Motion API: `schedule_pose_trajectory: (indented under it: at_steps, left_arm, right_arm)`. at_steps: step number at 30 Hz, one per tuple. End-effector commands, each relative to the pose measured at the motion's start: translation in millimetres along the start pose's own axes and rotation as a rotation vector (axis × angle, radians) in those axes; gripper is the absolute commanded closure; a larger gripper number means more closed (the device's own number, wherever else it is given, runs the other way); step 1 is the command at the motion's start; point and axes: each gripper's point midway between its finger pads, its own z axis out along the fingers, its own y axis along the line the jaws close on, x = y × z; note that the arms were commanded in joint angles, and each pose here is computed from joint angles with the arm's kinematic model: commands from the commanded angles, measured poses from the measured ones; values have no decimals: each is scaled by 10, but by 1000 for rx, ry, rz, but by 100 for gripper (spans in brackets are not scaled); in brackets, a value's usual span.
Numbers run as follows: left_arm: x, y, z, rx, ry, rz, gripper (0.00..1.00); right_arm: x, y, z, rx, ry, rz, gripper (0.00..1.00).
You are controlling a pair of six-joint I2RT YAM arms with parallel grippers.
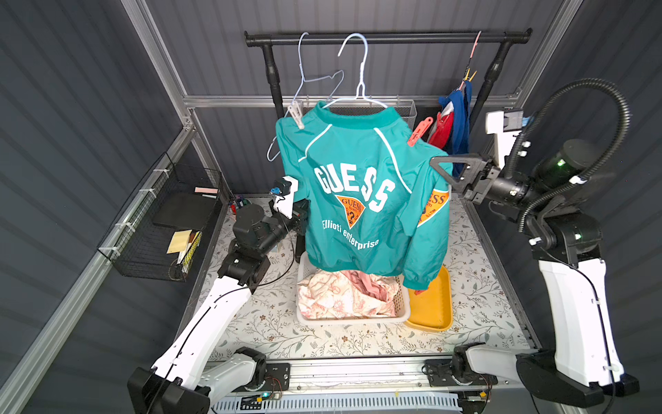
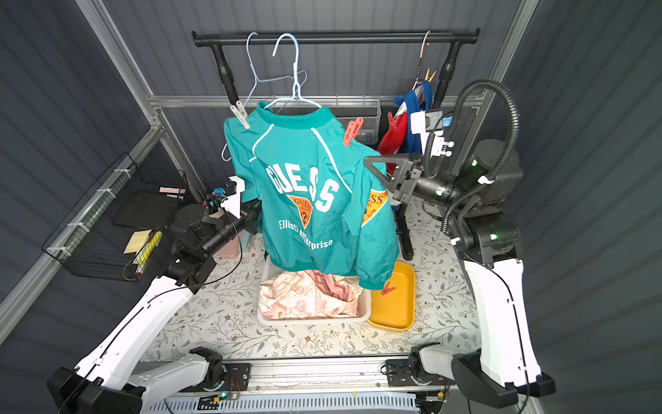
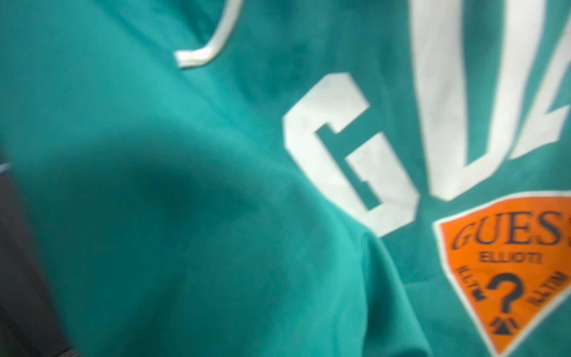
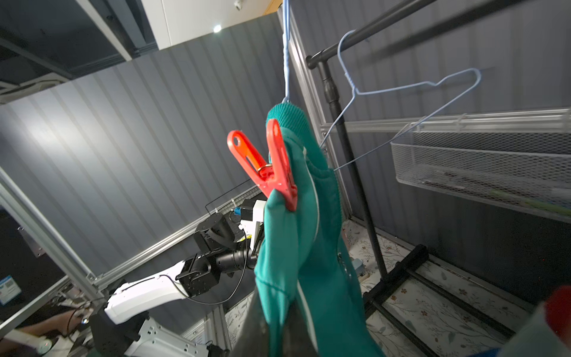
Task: Remove the clothespins securing jackets to the hanger
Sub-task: Adjust the jacket in the basket.
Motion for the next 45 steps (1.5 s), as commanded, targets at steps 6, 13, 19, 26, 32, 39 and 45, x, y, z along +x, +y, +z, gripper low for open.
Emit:
schedule_pose_trajectory:
  at_steps: [6, 13, 19, 26, 32, 39, 45]
  left_arm:
    - [-572, 68, -465, -132, -87, -58, 100]
    - [-848, 120, -790, -213, -141, -55, 100]
    - [-585, 76, -694, -175, -77, -38, 100]
    - [-269, -21, -536, -102, -22, -50, 100]
    - [-141, -211, -472, -14, -8, -75, 100]
    - [19, -443, -491, 85, 9, -143, 100]
    - [403, -659, -403, 161, 69, -193, 100]
  right_arm:
    - [-15, 111, 436, -112, -63, -96, 100]
    - [79, 32, 746, -184, -103, -49, 100]
    - [438, -235, 811, -167, -117, 0, 100]
    - [1029, -399, 665, -146, -55, 82, 100]
    - [1371, -396, 326, -78, -5, 113, 100]
    - [1592, -426, -29, -3, 17, 154, 100]
    - [1654, -406, -181, 37, 53, 142, 100]
